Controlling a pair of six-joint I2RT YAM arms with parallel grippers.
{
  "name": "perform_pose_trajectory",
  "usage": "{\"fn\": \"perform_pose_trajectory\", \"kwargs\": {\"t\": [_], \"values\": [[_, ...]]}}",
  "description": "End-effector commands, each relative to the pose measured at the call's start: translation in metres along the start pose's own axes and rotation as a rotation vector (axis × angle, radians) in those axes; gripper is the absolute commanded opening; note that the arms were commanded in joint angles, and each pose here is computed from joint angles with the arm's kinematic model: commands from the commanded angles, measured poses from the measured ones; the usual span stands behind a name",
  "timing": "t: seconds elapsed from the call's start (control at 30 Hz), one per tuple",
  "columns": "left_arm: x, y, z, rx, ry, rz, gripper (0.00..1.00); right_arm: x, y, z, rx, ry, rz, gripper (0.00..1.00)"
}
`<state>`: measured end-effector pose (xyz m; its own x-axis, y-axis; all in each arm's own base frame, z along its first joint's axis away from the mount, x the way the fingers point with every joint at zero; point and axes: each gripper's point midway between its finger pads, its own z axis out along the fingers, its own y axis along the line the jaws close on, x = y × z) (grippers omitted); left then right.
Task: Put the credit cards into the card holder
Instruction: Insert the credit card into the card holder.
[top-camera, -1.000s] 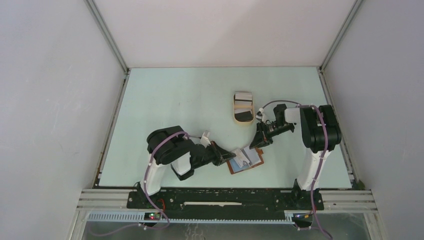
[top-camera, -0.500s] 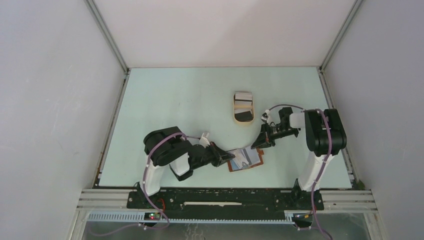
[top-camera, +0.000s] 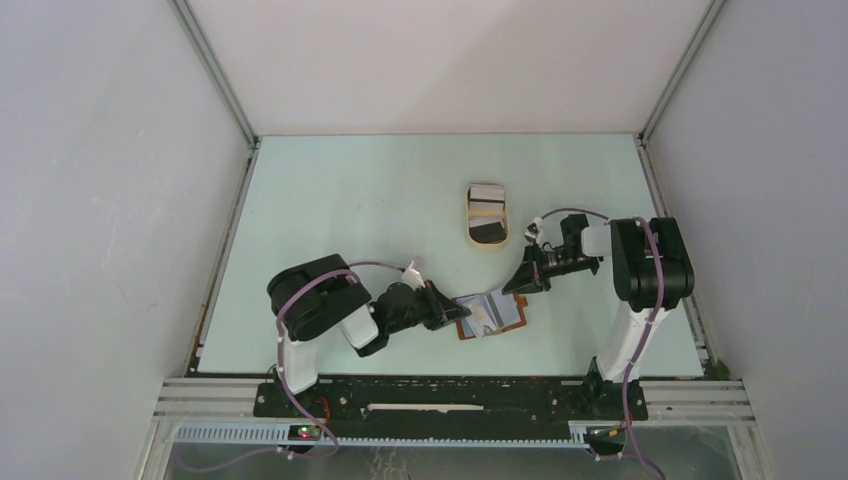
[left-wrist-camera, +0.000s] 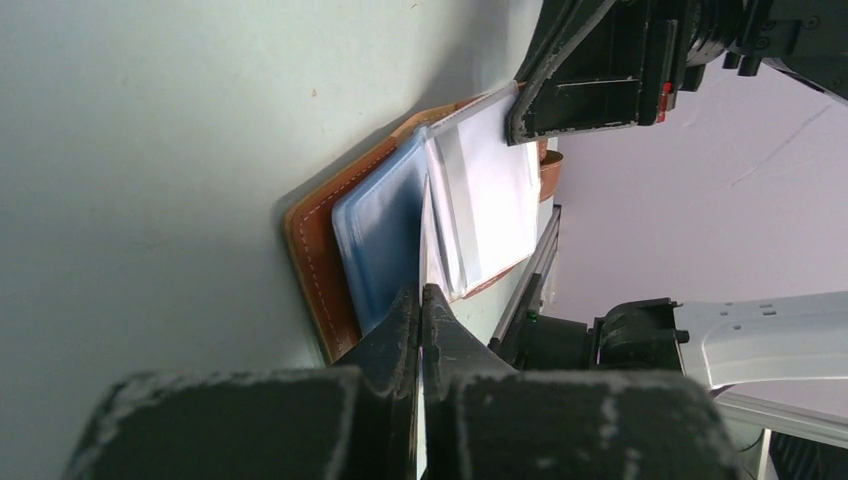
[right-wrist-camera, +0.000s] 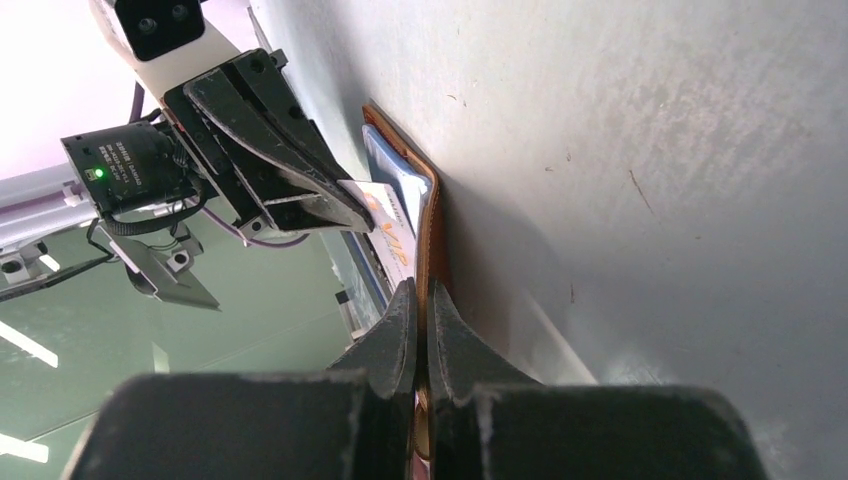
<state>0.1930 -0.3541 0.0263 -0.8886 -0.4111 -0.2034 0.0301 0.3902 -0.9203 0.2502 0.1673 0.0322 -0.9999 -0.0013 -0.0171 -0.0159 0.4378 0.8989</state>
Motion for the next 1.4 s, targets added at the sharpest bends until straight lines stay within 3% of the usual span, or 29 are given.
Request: {"fn": "perform_pose_trajectory", "kwargs": {"t": [0.0, 0.47, 1.37], "values": [[-0.007, -0.02, 0.001, 0.103, -0.045, 0.044, 0.0, 0.001, 0.004, 0.001, -0.05, 0.005, 0.023, 0.05], [-0.012, -0.047, -0.011, 0.221, -0.07, 0.059, 0.0, 0.0, 0.004, 0.0, -0.066, 0.003, 0.032, 0.06], [-0.014, -0.011, 0.004, 0.114, -0.109, -0.004, 0.0, 0.002, 0.008, 0.002, -0.107, 0.003, 0.063, 0.06]]}}
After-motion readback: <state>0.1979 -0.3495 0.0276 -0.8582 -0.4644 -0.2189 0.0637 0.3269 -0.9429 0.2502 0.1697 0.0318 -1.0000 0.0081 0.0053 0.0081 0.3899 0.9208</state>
